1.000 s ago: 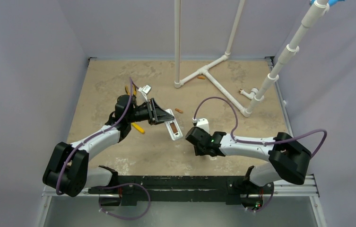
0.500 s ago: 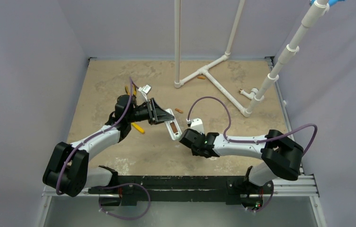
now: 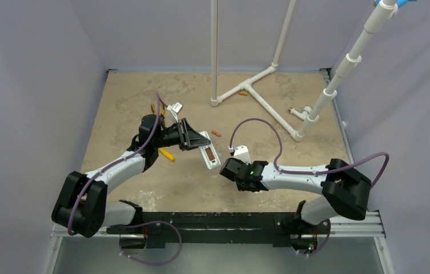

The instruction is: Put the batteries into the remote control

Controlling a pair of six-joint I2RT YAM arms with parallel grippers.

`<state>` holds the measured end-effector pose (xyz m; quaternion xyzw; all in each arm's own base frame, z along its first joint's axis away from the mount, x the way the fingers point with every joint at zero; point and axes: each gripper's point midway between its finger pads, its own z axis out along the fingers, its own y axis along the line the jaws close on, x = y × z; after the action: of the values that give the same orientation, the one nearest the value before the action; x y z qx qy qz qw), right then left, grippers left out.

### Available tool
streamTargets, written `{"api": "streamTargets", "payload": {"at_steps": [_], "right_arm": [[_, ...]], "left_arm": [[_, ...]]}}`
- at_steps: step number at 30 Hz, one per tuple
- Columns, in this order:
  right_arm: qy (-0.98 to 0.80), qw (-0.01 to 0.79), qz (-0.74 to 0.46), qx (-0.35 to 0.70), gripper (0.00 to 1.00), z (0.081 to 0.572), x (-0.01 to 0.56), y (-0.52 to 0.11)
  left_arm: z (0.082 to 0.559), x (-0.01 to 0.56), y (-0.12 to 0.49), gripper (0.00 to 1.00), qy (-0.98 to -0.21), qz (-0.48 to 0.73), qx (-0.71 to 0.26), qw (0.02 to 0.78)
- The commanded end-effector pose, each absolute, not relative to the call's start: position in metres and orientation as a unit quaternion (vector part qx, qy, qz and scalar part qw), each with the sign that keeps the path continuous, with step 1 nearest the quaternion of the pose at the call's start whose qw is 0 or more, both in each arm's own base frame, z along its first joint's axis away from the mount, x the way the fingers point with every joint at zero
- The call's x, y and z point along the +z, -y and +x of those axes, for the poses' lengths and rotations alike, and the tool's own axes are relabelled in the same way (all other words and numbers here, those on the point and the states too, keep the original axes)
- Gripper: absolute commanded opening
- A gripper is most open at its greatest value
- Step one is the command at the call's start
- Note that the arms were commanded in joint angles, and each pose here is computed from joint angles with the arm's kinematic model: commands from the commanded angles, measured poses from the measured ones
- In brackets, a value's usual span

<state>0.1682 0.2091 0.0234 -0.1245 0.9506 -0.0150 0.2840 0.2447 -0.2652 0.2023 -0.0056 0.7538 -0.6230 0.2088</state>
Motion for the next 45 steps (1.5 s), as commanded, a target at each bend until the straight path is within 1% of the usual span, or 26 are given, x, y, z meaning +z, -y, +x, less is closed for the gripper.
{"api": "streamTargets", "payload": {"at_steps": [1, 4, 8, 9, 15, 17, 18, 21, 25, 27, 31, 33, 36, 39, 45], "right_arm": [[-0.945, 0.275, -0.148, -0.093, 0.0, 0.167, 0.035, -0.178], [-0.942, 0.277, -0.153, -0.111, 0.0, 0.169, 0.041, -0.172], [-0.944, 0.28, -0.148, -0.093, 0.0, 0.168, 0.04, -0.177], [-0.945, 0.281, -0.146, -0.085, 0.01, 0.168, 0.039, -0.179], [-0.945, 0.298, -0.126, -0.051, 0.17, 0.171, 0.046, -0.181], [-0.948, 0.294, -0.114, -0.036, 0.23, 0.172, 0.045, -0.178], [-0.955, 0.282, -0.093, -0.009, 0.26, 0.174, 0.041, -0.174], [-0.96, 0.273, -0.063, 0.024, 0.25, 0.175, 0.036, -0.166], [-0.961, 0.27, -0.045, 0.03, 0.21, 0.174, 0.033, -0.153], [-0.962, 0.266, -0.044, 0.038, 0.24, 0.172, 0.032, -0.155], [-0.962, 0.265, -0.017, 0.066, 0.36, 0.169, 0.033, -0.16], [-0.96, 0.269, 0.01, 0.083, 0.38, 0.168, 0.035, -0.162], [-0.955, 0.27, 0.052, 0.11, 0.38, 0.165, 0.034, -0.165], [-0.952, 0.266, 0.082, 0.125, 0.35, 0.162, 0.032, -0.165], [-0.956, 0.248, 0.09, 0.131, 0.3, 0.158, 0.024, -0.168]], "left_arm": [[0.25, 0.222, 0.267, 0.0, -0.734, 0.016, -0.636, 0.239], [0.251, 0.223, 0.267, 0.0, -0.733, 0.017, -0.636, 0.239], [0.25, 0.224, 0.267, 0.0, -0.733, 0.018, -0.637, 0.238], [0.25, 0.224, 0.267, 0.0, -0.733, 0.018, -0.637, 0.238], [0.251, 0.224, 0.267, 0.0, -0.733, 0.018, -0.637, 0.238], [0.25, 0.224, 0.267, 0.0, -0.733, 0.018, -0.637, 0.239], [0.251, 0.223, 0.267, 0.0, -0.733, 0.017, -0.637, 0.238], [0.251, 0.223, 0.267, 0.0, -0.733, 0.017, -0.636, 0.239], [0.252, 0.222, 0.267, 0.0, -0.734, 0.015, -0.635, 0.238], [0.253, 0.221, 0.268, 0.0, -0.735, 0.014, -0.635, 0.237], [0.253, 0.223, 0.268, 0.0, -0.734, 0.016, -0.636, 0.236], [0.252, 0.222, 0.268, 0.0, -0.734, 0.016, -0.636, 0.236], [0.252, 0.222, 0.268, 0.0, -0.734, 0.016, -0.636, 0.236], [0.252, 0.222, 0.268, 0.0, -0.734, 0.015, -0.636, 0.236], [0.251, 0.222, 0.268, 0.0, -0.735, 0.015, -0.636, 0.236]]}}
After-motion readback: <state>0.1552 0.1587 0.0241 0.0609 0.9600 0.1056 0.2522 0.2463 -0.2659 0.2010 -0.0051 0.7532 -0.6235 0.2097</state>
